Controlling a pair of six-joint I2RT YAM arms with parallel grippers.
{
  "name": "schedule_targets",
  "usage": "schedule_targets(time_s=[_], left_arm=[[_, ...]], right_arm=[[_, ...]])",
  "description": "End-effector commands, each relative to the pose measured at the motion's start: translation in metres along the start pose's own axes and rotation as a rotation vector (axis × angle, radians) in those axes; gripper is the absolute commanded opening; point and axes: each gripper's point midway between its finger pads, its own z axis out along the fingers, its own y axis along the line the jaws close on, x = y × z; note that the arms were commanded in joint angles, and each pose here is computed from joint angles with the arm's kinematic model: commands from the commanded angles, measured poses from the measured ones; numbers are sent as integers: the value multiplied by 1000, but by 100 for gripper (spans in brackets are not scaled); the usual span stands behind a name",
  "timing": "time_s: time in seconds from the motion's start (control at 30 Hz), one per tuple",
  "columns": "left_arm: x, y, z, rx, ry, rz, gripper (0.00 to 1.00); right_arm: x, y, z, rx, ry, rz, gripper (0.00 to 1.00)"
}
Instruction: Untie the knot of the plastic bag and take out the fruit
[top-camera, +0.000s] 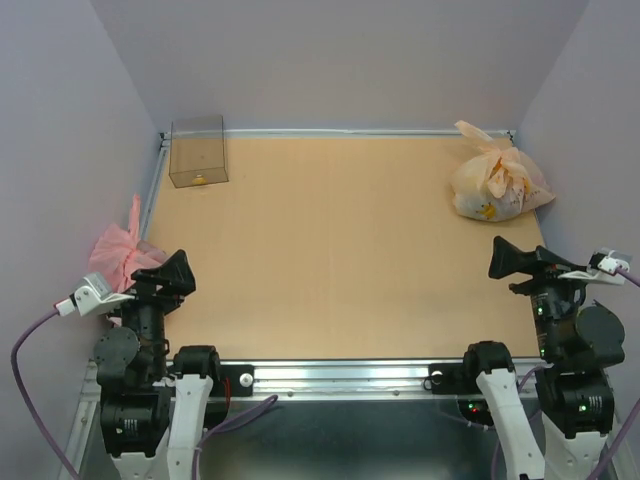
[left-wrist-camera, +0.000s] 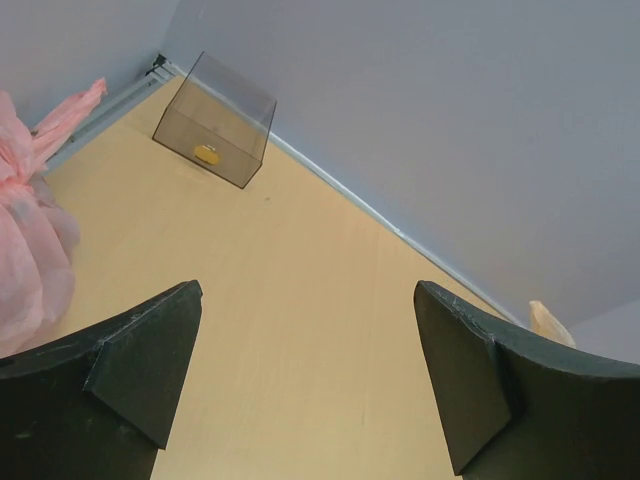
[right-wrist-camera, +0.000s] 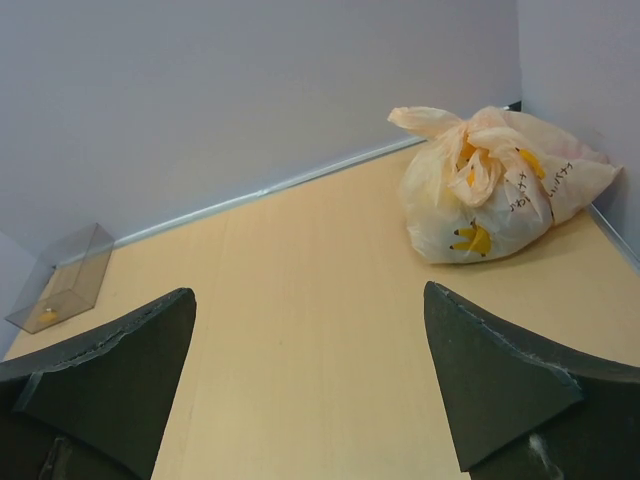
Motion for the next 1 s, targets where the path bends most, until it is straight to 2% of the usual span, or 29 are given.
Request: schedule_targets(time_s=[0.0, 0.1, 0.33, 0.5, 0.63, 0.73, 0.83, 0.9, 0.93, 0.97], left_arm=[[6, -5, 6, 9, 43, 14, 99], [7, -5, 0, -11, 88, 26, 99], [10, -7, -8, -22, 191, 113, 99], [18, -13, -10, -5, 281, 140, 99], [38, -23, -14, 48, 395, 123, 99], [51, -22, -15, 64, 444, 114, 99], [57, -21, -14, 76, 453, 109, 99], [63, -20, -13, 82, 465, 107, 99], [65, -20, -12, 83, 471, 107, 99], [65, -20, -11, 87, 471, 108, 99]], right_arm=[[-9, 4, 4, -11, -11, -20, 100], [-4, 6, 13, -11, 24, -22, 100], [15, -14, 59, 142, 106, 32, 100], [60, -35, 120, 316, 303, 44, 100], [75, -80, 151, 626, 300, 40, 100], [87, -101, 185, 759, 324, -23, 100], [102, -112, 213, 818, 354, -32, 100], [134, -123, 238, 852, 422, -37, 100], [128, -121, 254, 849, 394, -3, 100], [151, -130, 266, 878, 431, -14, 100]])
